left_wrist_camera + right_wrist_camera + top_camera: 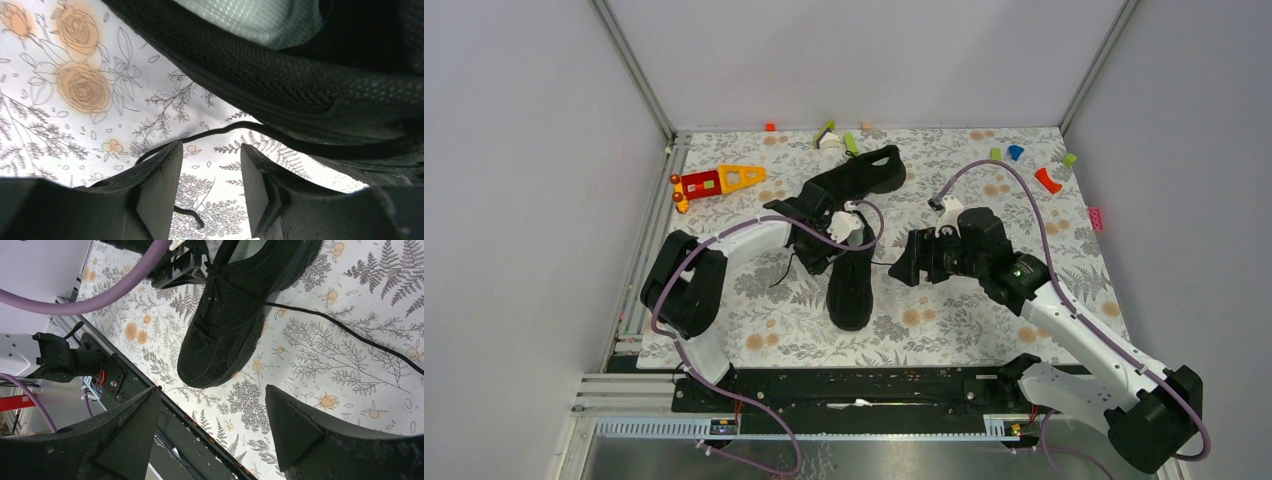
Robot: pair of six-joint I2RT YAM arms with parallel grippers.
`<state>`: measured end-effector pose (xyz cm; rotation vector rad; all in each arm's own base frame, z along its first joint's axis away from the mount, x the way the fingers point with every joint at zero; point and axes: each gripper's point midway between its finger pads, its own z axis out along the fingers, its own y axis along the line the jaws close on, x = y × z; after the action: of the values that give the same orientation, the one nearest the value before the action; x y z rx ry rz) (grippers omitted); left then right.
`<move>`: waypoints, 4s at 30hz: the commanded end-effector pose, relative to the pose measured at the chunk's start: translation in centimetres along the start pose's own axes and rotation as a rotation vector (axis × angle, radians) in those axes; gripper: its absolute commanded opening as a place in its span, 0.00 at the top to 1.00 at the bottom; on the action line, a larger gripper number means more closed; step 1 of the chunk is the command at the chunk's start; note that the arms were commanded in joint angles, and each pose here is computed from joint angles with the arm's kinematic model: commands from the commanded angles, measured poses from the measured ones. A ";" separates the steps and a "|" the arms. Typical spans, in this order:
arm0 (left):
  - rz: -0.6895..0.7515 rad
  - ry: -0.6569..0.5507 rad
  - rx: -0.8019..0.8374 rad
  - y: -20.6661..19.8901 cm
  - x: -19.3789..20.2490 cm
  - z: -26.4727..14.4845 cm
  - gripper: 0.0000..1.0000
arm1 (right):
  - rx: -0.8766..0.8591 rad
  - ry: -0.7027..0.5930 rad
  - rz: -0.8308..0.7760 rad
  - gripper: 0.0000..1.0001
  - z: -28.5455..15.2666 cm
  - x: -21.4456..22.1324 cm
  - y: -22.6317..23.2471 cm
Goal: Tie the shoes
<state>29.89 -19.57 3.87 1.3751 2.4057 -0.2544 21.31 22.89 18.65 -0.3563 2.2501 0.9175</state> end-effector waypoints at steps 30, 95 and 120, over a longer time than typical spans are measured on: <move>-0.215 -0.435 -0.195 1.3 -5.4 -6.9 1.00 | -0.044 -0.048 -0.008 0.20 0.1 -2.8 1.9; -0.361 -1.033 -0.122 -3.5 -5.0 -12.3 1.00 | -0.400 -0.020 -0.586 0.56 15.2 -4.2 8.0; -0.371 -1.036 -0.136 -3.3 -4.9 -12.4 1.00 | -0.376 0.025 -0.652 0.77 15.1 -3.7 7.3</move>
<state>26.22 -21.01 15.51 0.4974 1.7632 -0.6838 27.77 37.80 14.07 -1.1823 1.8608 0.9524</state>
